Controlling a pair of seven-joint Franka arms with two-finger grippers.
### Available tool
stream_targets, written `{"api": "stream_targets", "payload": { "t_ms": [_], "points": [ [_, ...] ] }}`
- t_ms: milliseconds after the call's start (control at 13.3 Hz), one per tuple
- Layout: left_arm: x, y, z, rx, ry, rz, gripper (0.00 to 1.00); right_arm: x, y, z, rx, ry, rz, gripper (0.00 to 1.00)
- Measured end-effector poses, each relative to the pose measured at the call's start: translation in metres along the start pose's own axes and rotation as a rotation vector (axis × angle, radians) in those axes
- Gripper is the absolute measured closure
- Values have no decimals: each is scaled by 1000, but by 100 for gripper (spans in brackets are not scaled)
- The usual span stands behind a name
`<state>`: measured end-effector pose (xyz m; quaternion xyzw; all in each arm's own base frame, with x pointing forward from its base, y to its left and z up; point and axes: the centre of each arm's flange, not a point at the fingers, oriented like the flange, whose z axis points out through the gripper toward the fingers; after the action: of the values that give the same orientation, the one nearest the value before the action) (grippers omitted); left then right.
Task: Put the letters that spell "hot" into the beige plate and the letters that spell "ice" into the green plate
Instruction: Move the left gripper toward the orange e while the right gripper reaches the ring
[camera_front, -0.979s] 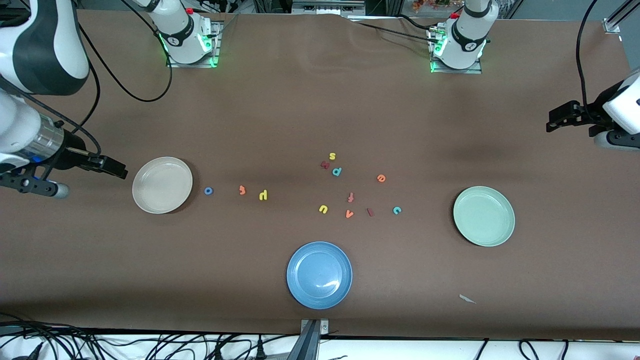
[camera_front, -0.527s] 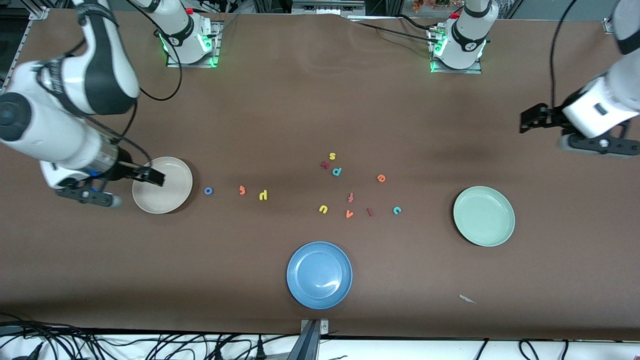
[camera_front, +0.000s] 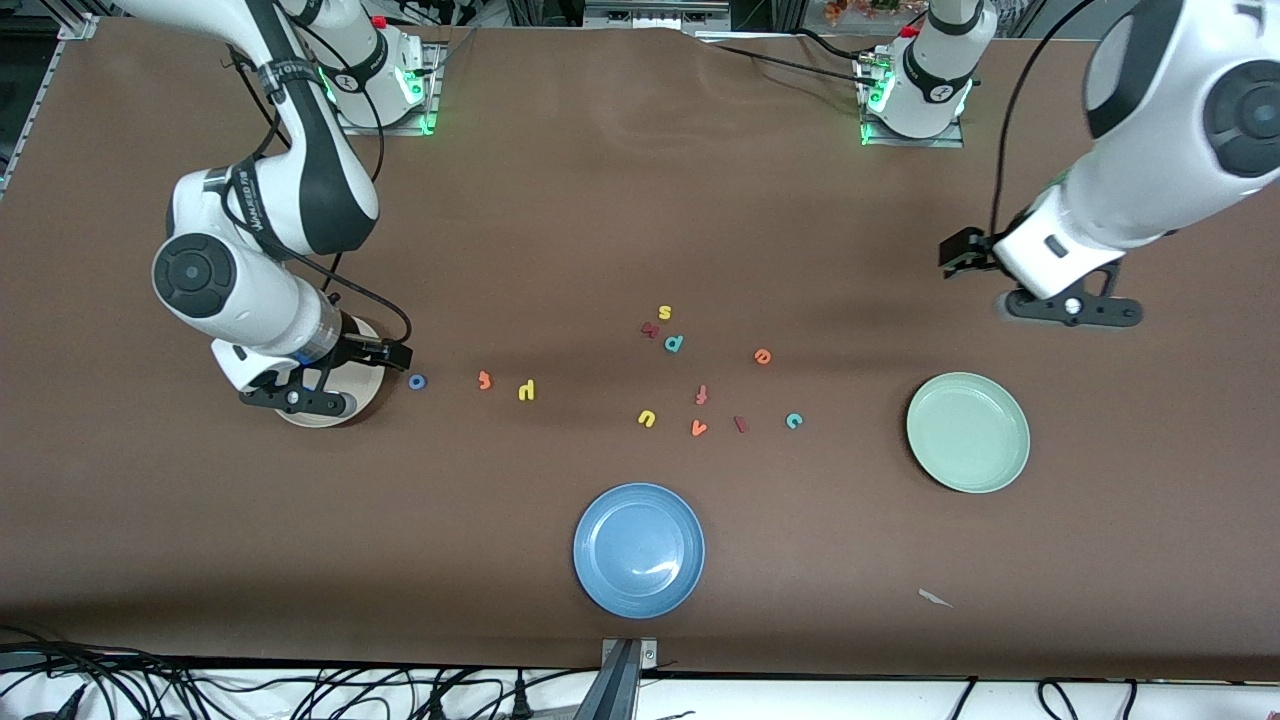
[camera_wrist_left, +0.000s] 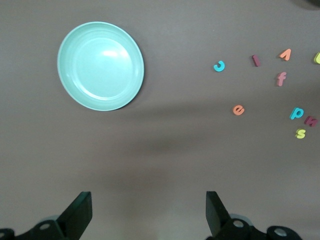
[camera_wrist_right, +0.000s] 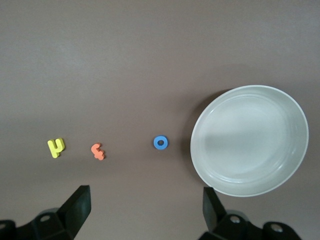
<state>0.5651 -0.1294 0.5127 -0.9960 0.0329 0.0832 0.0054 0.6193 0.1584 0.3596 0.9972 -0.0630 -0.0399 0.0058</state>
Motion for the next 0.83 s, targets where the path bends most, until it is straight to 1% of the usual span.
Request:
{"api": "stream_targets", "payload": {
  "t_ms": [151, 377, 603, 829],
  "points": [
    [5, 26, 24, -7, 23, -24, 0, -3, 2, 19, 7, 21, 1, 0],
    [11, 61, 63, -22, 29, -65, 0, -14, -2, 45, 10, 23, -16, 0],
    [23, 93, 97, -56, 38, -112, 0, -22, -5, 64, 16, 46, -71, 0],
    [30, 119, 136, -91, 53, -144, 0, -29, -2, 84, 8, 28, -124, 0]
  ]
}}
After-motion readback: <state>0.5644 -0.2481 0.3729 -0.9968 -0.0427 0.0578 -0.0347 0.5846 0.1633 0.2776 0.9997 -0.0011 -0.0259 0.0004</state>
